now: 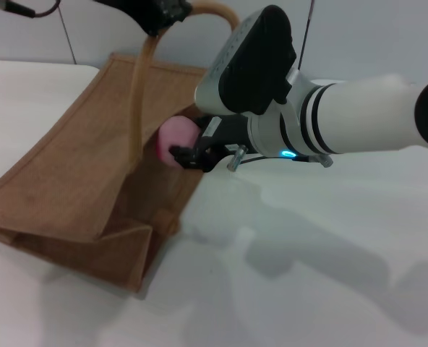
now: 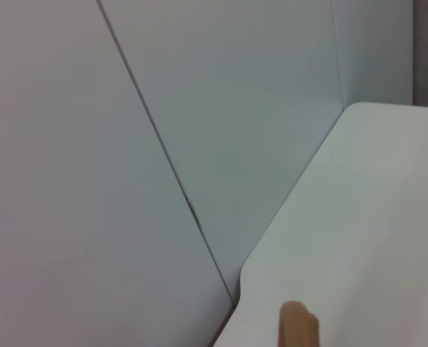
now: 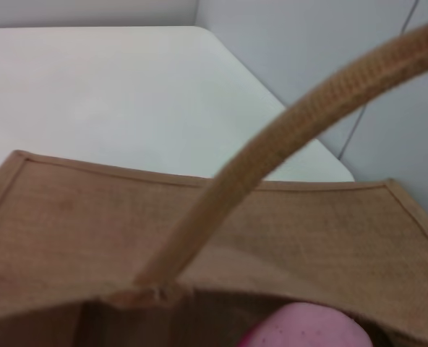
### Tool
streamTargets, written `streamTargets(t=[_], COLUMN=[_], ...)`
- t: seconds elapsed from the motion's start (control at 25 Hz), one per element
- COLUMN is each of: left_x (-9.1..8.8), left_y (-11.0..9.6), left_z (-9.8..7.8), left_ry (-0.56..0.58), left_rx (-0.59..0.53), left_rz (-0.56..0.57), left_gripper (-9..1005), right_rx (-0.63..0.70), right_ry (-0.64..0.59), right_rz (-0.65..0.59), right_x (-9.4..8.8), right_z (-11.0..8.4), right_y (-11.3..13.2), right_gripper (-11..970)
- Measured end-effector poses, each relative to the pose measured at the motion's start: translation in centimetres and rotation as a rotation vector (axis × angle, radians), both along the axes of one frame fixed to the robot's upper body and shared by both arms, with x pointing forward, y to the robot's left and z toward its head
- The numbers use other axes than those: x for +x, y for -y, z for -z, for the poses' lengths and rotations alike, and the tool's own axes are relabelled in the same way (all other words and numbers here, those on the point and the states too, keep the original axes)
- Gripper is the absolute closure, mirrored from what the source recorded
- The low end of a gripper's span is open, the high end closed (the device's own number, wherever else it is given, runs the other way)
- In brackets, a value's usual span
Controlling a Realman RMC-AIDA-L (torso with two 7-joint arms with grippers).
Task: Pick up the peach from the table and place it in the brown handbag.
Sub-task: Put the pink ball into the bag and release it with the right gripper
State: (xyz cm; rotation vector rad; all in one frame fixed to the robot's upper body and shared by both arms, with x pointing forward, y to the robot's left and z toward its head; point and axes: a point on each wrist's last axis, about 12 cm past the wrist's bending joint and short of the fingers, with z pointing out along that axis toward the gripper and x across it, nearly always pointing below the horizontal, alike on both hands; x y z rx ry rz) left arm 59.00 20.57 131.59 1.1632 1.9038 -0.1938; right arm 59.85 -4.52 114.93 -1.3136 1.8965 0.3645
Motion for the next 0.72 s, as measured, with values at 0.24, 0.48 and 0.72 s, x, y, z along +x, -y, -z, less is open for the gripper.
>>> streamTargets(t=[0.24, 0.48, 0.72], left_x=[-0.4, -0.4, -0.4], left_y=[0.4, 0.4, 1.0], left_z=[-0.7, -0.7, -1.2], left_ry=[0.021, 0.023, 0.033], left_rx=[-0.014, -0.014, -0.026], left_rz=[0.012, 0.014, 0.029], left_gripper=[922, 925, 927], right_rx=[-0.014, -0.025, -0.034], right_ry=[0.009, 0.009, 0.013], right_rz=[0.025, 0.035, 0.031], right_x=[0.7, 0.9, 1.0], right_z=[0.7, 1.1, 1.2], right_y=[0.7, 1.1, 0.9], right_gripper=[406, 409, 408])
